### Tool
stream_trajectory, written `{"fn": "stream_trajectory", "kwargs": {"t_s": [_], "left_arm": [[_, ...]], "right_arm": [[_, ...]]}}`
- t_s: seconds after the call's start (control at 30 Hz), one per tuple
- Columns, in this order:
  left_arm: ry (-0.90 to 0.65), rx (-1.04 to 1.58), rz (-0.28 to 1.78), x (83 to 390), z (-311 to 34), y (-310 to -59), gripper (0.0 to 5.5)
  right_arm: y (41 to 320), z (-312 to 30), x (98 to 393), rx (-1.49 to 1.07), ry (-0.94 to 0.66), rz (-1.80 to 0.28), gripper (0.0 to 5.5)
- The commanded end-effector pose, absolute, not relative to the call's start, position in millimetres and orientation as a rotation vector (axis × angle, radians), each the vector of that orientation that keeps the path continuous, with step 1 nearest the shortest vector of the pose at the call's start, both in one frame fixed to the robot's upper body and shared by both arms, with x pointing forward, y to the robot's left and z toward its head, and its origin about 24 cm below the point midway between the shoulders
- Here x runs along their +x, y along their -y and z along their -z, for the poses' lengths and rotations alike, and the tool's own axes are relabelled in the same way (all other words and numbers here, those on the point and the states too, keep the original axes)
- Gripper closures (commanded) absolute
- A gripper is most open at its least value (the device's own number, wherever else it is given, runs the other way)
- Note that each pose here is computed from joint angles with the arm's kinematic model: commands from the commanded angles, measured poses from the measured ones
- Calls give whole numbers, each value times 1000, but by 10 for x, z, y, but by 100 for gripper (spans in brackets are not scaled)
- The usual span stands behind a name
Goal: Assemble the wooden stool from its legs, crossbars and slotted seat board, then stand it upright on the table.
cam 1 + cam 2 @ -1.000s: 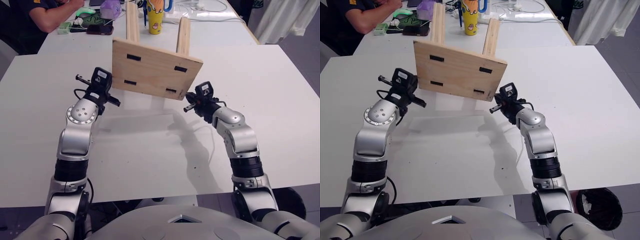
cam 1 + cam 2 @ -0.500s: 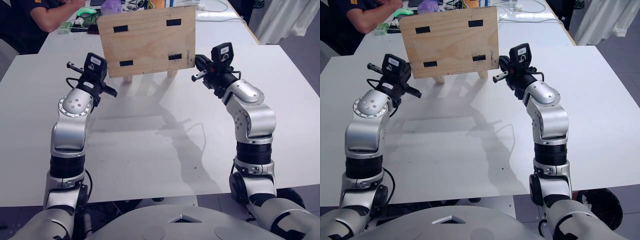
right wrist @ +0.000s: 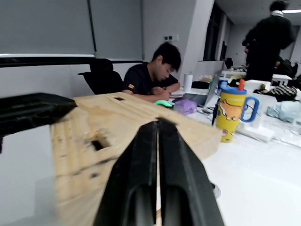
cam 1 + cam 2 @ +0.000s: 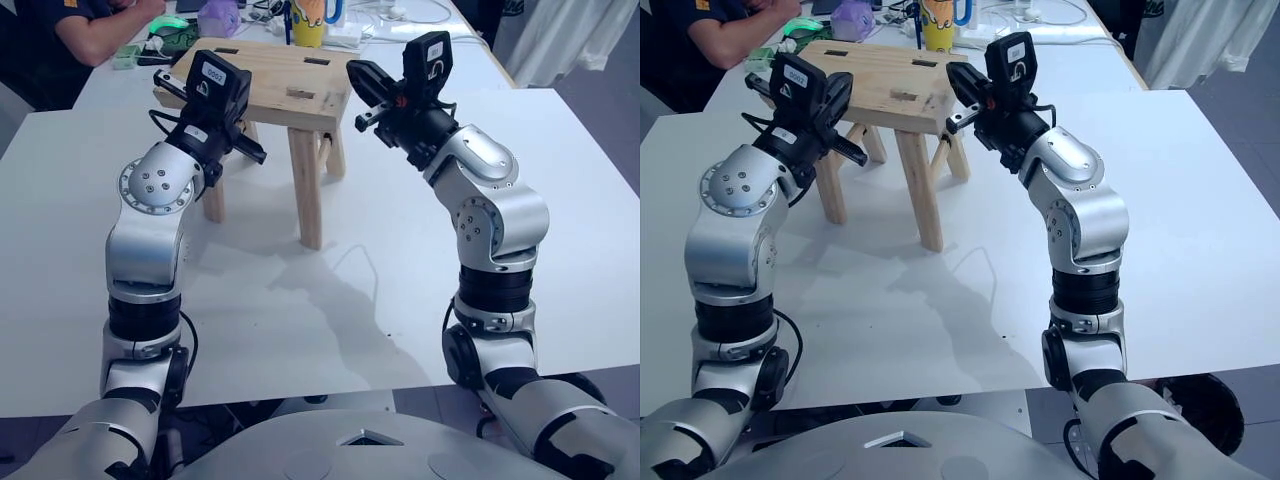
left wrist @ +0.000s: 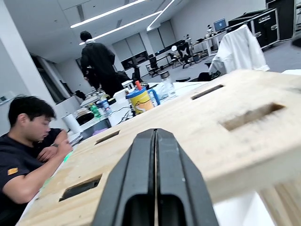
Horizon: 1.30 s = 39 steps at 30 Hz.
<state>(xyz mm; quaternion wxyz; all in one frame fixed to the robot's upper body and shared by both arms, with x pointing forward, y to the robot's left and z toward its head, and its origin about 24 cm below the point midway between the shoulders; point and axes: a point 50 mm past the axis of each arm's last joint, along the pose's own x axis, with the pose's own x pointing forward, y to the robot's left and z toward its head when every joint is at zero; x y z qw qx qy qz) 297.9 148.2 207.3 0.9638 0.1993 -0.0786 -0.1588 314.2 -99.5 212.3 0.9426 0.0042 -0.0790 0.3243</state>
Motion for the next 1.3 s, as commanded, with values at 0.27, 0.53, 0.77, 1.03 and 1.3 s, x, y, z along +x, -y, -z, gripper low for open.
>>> {"fn": "stream_trajectory", "kwargs": {"t_s": [0.27, 0.53, 0.77, 1.03, 1.3], "left_arm": [[276, 385, 236, 2956, -2219, -1551, 546], [384, 342, -248, 2913, -2201, -2354, 546], [45, 322, -235, 2683, -953, -2564, 546], [43, 181, 8, 2566, -641, -1920, 546], [59, 123, 29, 2622, -635, -1782, 546]], "right_arm": [[1144, -2043, 3250, -18, 164, -520, 550], [1703, -1647, 3358, -93, 274, -133, 550], [1941, -552, 2993, -176, 59, -106, 550], [1820, -329, 2838, -137, 37, -147, 550], [1618, -533, 2918, -34, 119, -173, 550]]}}
